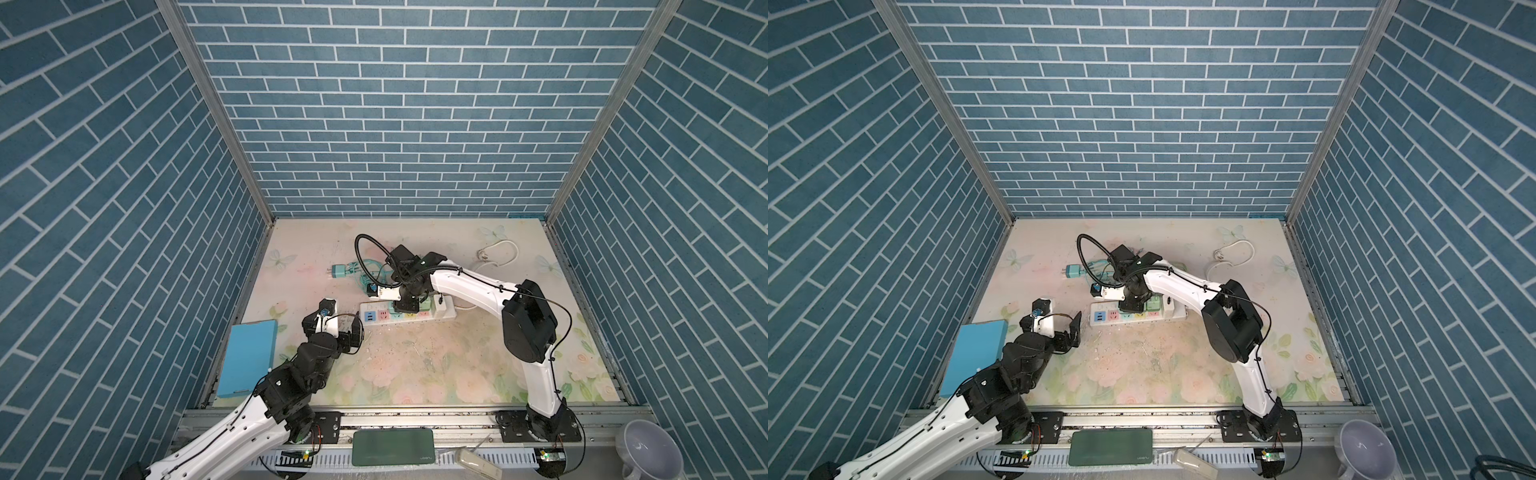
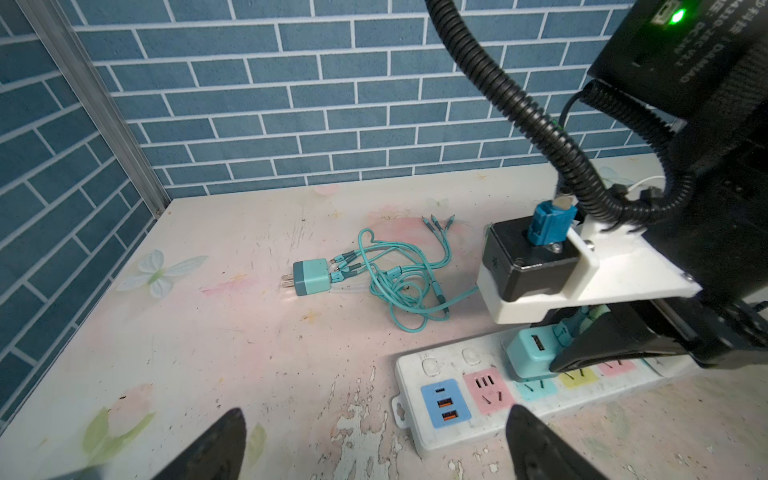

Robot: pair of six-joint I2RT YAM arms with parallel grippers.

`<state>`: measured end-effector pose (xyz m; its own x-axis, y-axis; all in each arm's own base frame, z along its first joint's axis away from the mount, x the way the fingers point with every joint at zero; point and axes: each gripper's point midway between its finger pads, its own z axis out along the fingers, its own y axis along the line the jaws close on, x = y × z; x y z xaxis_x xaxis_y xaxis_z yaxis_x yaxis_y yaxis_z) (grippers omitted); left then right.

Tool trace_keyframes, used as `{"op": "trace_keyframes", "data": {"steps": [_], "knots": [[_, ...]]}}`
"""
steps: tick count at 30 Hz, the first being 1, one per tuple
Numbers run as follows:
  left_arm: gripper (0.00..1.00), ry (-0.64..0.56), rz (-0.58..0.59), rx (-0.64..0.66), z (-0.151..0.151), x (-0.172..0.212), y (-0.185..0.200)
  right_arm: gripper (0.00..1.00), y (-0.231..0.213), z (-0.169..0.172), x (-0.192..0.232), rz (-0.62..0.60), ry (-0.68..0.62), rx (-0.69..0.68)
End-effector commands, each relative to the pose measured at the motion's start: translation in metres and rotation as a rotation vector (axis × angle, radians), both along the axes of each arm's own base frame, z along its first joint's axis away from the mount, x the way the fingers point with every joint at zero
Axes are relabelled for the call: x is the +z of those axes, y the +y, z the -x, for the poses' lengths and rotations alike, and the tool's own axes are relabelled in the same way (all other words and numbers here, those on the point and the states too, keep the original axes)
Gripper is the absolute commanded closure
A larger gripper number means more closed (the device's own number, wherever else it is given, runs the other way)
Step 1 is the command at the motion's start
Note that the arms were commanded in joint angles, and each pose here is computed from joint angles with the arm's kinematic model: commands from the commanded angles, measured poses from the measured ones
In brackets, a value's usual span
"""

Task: Insert the plug
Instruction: 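Carry the teal charger with the right gripper over a strip socket while the left withdraws, then lower the teal charger with the right gripper toward the strip socket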

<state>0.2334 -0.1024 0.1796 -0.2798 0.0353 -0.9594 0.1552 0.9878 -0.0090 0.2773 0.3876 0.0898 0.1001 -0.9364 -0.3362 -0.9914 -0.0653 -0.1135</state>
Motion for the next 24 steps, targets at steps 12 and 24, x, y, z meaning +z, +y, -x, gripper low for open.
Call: {"op": "trace_keyframes", "data": {"steps": [12, 24], "knots": [[0.02, -0.018, 0.011, 0.015, 0.001, 0.002, 0.006, 1.00, -0.025, 0.024, -0.050, 0.106, 0.065, 0.024], [0.02, -0.033, 0.015, 0.036, 0.005, 0.006, 0.014, 1.00, -0.037, 0.023, -0.065, 0.156, 0.131, -0.006]]}}
